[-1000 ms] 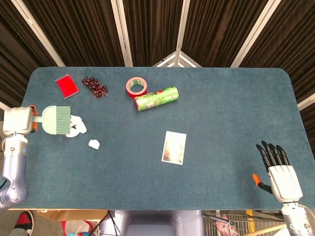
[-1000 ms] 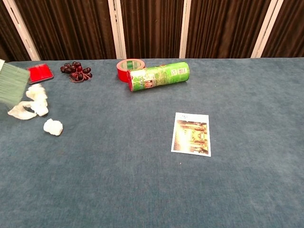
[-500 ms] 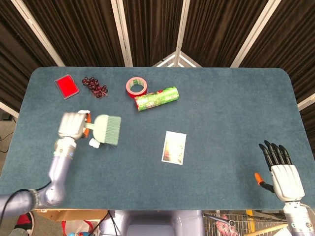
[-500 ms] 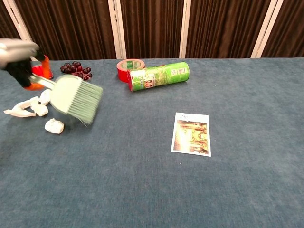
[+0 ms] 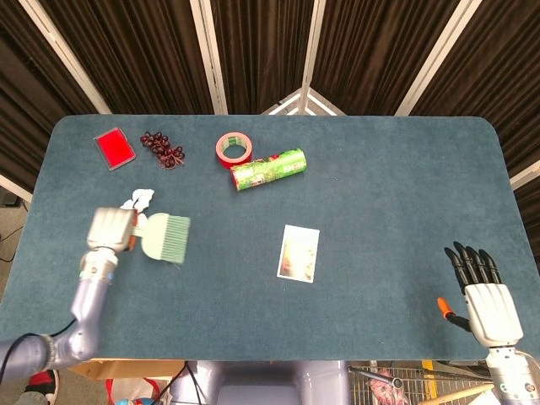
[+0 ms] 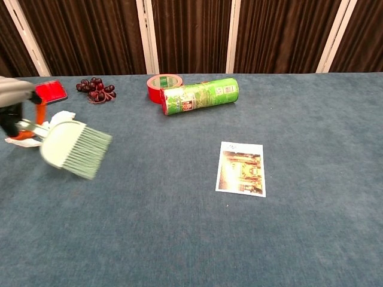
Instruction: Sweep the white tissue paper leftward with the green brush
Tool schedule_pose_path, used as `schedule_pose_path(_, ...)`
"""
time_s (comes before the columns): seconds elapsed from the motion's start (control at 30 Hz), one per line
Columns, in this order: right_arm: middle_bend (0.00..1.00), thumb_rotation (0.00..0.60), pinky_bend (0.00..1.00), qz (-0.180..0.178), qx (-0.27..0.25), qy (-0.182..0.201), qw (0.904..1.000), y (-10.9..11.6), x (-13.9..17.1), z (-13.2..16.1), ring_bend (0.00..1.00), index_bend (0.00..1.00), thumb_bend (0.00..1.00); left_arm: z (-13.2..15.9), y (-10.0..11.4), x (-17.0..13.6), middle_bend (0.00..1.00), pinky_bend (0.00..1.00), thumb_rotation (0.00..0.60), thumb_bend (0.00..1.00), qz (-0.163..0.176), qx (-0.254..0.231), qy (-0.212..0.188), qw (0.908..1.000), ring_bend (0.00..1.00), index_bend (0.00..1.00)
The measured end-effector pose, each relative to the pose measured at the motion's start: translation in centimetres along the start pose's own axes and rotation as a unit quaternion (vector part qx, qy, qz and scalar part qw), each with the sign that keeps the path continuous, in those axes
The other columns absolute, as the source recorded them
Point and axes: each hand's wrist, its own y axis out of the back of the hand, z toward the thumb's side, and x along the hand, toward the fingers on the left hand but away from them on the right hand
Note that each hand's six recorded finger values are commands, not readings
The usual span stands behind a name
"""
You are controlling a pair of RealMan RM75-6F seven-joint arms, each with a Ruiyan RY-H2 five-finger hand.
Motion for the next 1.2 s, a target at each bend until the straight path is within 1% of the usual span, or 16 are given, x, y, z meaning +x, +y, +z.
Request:
schedule_pose_path(0.13, 0.0, 0.6, 0.0, 0.002, 0.001, -0.002, 1.0, -0.1, 0.0, 0.0, 0.0, 0.0, 0.32, -4.5, -0.2, 0.2, 1.0, 1.0, 0.6, 0.71, 0.0, 0.01, 0.043, 0.999, 1.0, 0.77)
schedule_pose_path(0.27, 0.0, 0.6, 0.0, 0.002, 0.002, -0.003, 1.0, -0.2, 0.0, 0.1, 0.0, 0.0, 0.32, -9.9, -0.1, 0.0, 1.0, 1.0, 0.6, 0.71, 0.002, 0.018, 0.093, 0.9955, 1.0, 0.77)
schedule_pose_path(0.33, 0.0, 0.6, 0.0, 0.002, 0.003, -0.002, 1.0, -0.2, -0.1, 0.2, 0.0, 0.0, 0.32, -12.2, 0.2, -0.2, 1.0, 1.0, 0.6, 0.7, 0.006, 0.014, 0.115, 0.9932, 1.0, 0.77)
schedule_pose_path(0.37, 0.0, 0.6, 0.0, 0.001, 0.003, -0.001, 1.0, -0.2, -0.1, 0.2, 0.0, 0.0, 0.32, -13.8, 0.6, -0.3, 1.0, 1.0, 0.6, 0.7, 0.012, 0.006, 0.132, 0.9912, 1.0, 0.76)
schedule_pose_path(0.47, 0.0, 0.6, 0.0, 0.0, 0.005, 0.001, 1.0, -0.2, -0.1, 0.4, 0.0, 0.0, 0.32, -16.3, 1.7, -0.5, 1.0, 1.0, 0.6, 0.71, 0.033, -0.026, 0.154, 0.9872, 1.0, 0.76)
schedule_pose_path(0.57, 0.0, 0.6, 0.0, 0.001, 0.005, 0.002, 1.0, -0.3, -0.1, 0.5, 0.0, 0.0, 0.32, -17.2, 3.3, -0.6, 1.0, 1.0, 0.6, 0.7, 0.06, -0.067, 0.157, 0.9834, 1.0, 0.76)
schedule_pose_path(0.67, 0.0, 0.6, 0.0, 0.001, 0.005, 0.002, 1.0, -0.3, -0.2, 0.5, 0.0, 0.0, 0.32, -16.4, 4.5, -0.4, 1.0, 1.0, 0.6, 0.7, 0.077, -0.099, 0.142, 0.9818, 1.0, 0.76)
schedule_pose_path(0.73, 0.0, 0.6, 0.0, 0.001, 0.005, 0.002, 1.0, -0.3, -0.3, 0.4, 0.0, 0.0, 0.32, -15.3, 4.8, -0.4, 1.0, 1.0, 0.6, 0.71, 0.079, -0.109, 0.129, 0.9825, 1.0, 0.76)
schedule_pose_path(0.83, 0.0, 0.6, 0.0, 0.002, 0.004, 0.001, 1.0, -0.3, -0.4, 0.4, 0.0, 0.0, 0.32, -12.8, 4.8, -0.2, 1.0, 1.0, 0.6, 0.7, 0.075, -0.114, 0.099, 0.9857, 1.0, 0.76)
schedule_pose_path(0.93, 0.0, 0.6, 0.0, 0.001, 0.003, 0.001, 1.0, -0.2, -0.4, 0.3, 0.0, 0.0, 0.32, -9.3, 4.0, -0.3, 1.0, 1.0, 0.6, 0.71, 0.061, -0.104, 0.056, 0.9911, 1.0, 0.76)
schedule_pose_path(0.97, 0.0, 0.6, 0.0, 0.001, 0.003, 0.0, 1.0, -0.2, -0.3, 0.3, 0.0, 0.0, 0.32, -7.5, 3.5, -0.5, 1.0, 1.0, 0.6, 0.71, 0.054, -0.098, 0.034, 0.9932, 1.0, 0.76)
schedule_pose_path(1.03, 0.0, 0.6, 0.0, 0.002, 0.002, 0.0, 1.0, -0.2, -0.3, 0.2, 0.0, 0.0, 0.32, -4.9, 2.5, -0.9, 1.0, 1.0, 0.6, 0.71, 0.042, -0.086, 0.003, 0.9954, 1.0, 0.76)
schedule_pose_path(1.07, 0.0, 0.6, 0.0, 0.002, 0.002, 0.0, 1.0, -0.2, -0.3, 0.2, 0.0, 0.0, 0.32, -3.3, 1.9, -1.3, 1.0, 1.0, 0.6, 0.71, 0.036, -0.078, -0.017, 0.9962, 1.0, 0.76)
schedule_pose_path(1.2, 0.0, 0.6, 0.0, 0.002, 0.002, 0.001, 1.0, -0.1, -0.2, 0.3, 0.0, 0.0, 0.32, 0.8, 0.4, -2.4, 1.0, 1.0, 0.6, 0.71, 0.024, -0.062, -0.067, 0.9956, 1.0, 0.76)
